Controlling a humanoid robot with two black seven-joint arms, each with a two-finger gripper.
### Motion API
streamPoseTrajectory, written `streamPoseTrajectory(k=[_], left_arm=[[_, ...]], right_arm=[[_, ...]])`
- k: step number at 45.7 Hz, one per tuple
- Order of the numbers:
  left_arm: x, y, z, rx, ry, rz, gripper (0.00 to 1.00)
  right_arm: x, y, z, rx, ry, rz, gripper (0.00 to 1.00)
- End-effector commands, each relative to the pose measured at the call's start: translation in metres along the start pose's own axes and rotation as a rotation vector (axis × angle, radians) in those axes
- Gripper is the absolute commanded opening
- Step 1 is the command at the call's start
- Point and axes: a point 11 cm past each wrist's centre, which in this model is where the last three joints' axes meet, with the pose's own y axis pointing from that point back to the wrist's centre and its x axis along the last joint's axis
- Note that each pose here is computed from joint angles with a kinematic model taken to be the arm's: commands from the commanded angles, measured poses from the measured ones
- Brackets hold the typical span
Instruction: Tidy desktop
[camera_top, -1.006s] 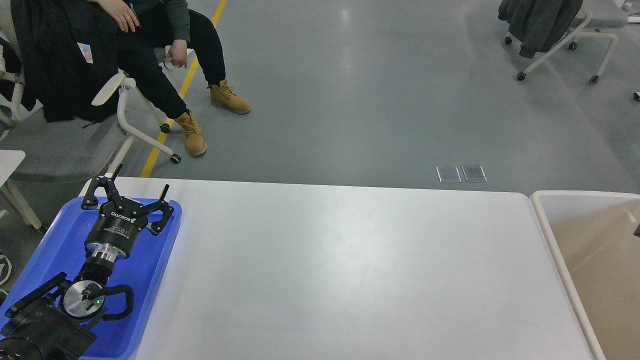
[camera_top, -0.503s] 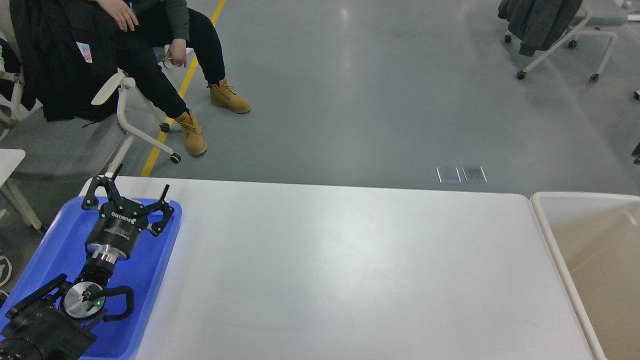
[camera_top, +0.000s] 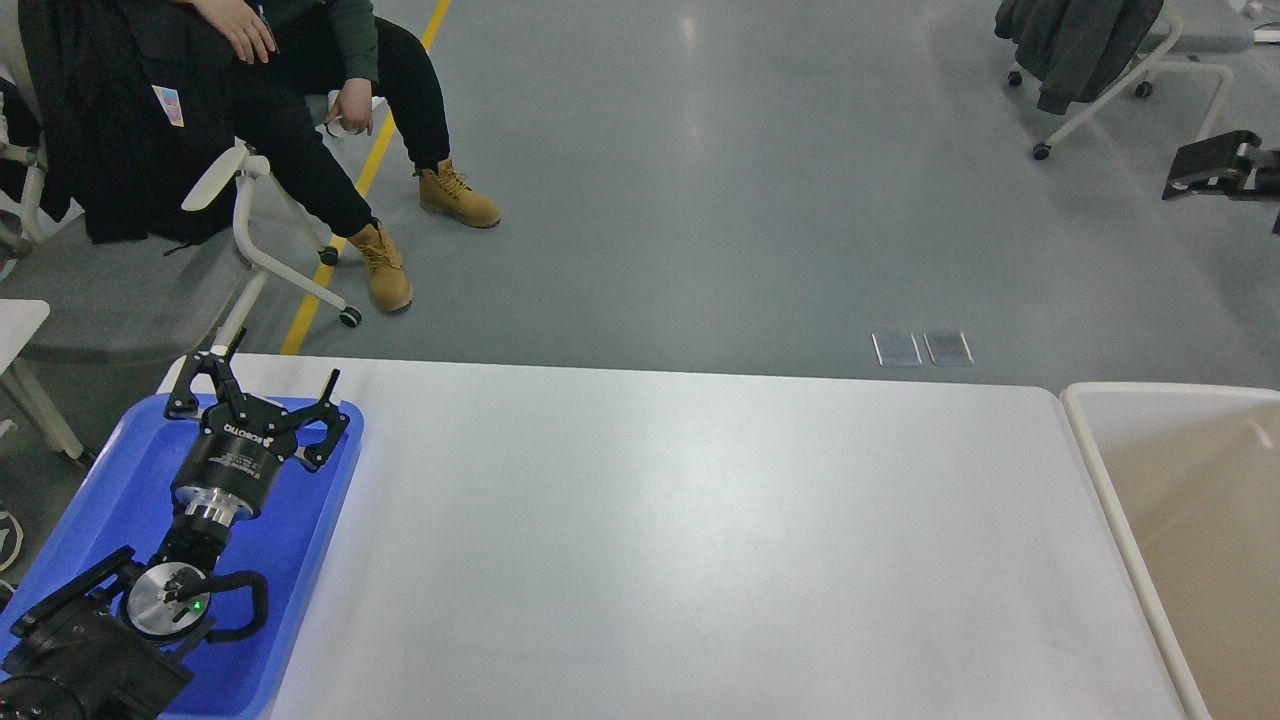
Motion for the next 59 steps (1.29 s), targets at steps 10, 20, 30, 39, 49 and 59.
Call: streamPoseTrajectory(k=[10, 20, 30, 39, 49, 59], left_arm=[[0.001, 0.001, 0.000, -0.001, -0.001, 0.001, 0.99], [0.000, 0.000, 0.001, 0.000, -0.001, 0.000, 0.99], [0.000, 0.000, 0.000, -0.001, 0.000, 0.000, 0.99], [0.001, 0.001, 0.000, -0.001, -0.001, 0.001, 0.99], [0.001, 0.001, 0.000, -0.001, -0.001, 0.001, 0.99], [0.001, 0.001, 0.000, -0.001, -0.001, 0.001, 0.99]], right_arm=[[0.044, -0.002, -0.105, 0.521, -0.626, 0.199, 1.00], [0.053, -0.039, -0.068, 0.692, -1.177, 0.341, 1.00], [0.010, -0.085, -0.019, 0.766, -1.685, 0.367, 1.00], [-0.037, -0.105, 0.004, 0.868, -1.779, 0.506, 1.00], [-0.128, -0.127, 0.024, 0.855, -1.712, 0.584, 1.00], [-0.191, -0.144, 0.036, 0.743, -1.723, 0.520, 1.00]])
